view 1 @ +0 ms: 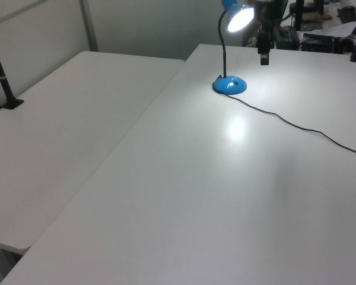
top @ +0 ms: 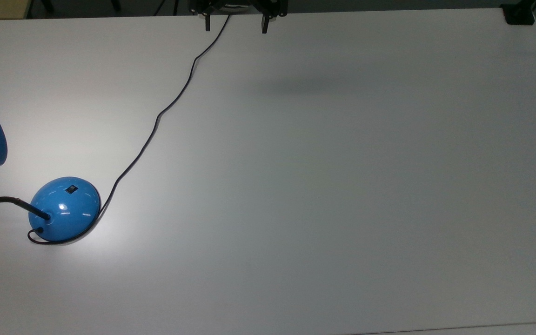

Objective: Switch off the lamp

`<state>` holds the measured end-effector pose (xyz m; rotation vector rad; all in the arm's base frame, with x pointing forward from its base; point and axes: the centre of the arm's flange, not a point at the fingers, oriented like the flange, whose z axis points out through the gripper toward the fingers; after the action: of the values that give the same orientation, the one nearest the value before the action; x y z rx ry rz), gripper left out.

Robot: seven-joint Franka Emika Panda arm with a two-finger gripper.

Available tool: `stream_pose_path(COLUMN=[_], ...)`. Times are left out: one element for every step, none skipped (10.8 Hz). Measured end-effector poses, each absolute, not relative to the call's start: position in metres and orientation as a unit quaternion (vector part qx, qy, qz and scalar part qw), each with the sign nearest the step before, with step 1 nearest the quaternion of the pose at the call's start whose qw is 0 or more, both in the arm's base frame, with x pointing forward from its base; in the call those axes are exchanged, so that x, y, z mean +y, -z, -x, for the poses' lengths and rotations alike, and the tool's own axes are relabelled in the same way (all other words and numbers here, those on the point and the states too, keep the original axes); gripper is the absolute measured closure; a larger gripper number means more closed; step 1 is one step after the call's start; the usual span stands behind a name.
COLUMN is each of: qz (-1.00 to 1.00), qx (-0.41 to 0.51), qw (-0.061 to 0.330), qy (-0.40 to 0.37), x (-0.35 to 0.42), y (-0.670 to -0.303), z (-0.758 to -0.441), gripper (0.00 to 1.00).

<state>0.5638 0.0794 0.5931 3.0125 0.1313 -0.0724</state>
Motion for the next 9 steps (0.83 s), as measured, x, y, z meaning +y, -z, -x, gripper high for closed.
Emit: stream_pose_path(qz=[-0.997, -0.997, -0.997, -0.997, -0.997, -0.997, -0.996, -0.996, -0.996], qx=[0.043, 0.043, 0.041, 0.04, 0.04, 0.043, 0.054, 0.064, 0.069], qw=[0.063, 0.063, 0.063, 0.063, 0.063, 0.062, 0.059, 0.054, 0.05], qy=[0.024, 0.024, 0.023, 0.023, 0.023, 0.023, 0.025, 0.026, 0.027], x=[0.0794, 0.0784, 0.0768, 0.0757, 0.0757, 0.0757, 0.0763, 0.077, 0.0774], y=[-0.5931, -0.5935, -0.5942, -0.5946, -0.5946, -0.5946, -0.5943, -0.5941, -0.594], z=[-0.5638, -0.5638, -0.5637, -0.5637, -0.5637, -0.5637, -0.5634, -0.5632, -0.5631], gripper=[0.0, 0.0, 0.0, 0.0, 0.0, 0.05, 0.22, 0.37, 0.54])
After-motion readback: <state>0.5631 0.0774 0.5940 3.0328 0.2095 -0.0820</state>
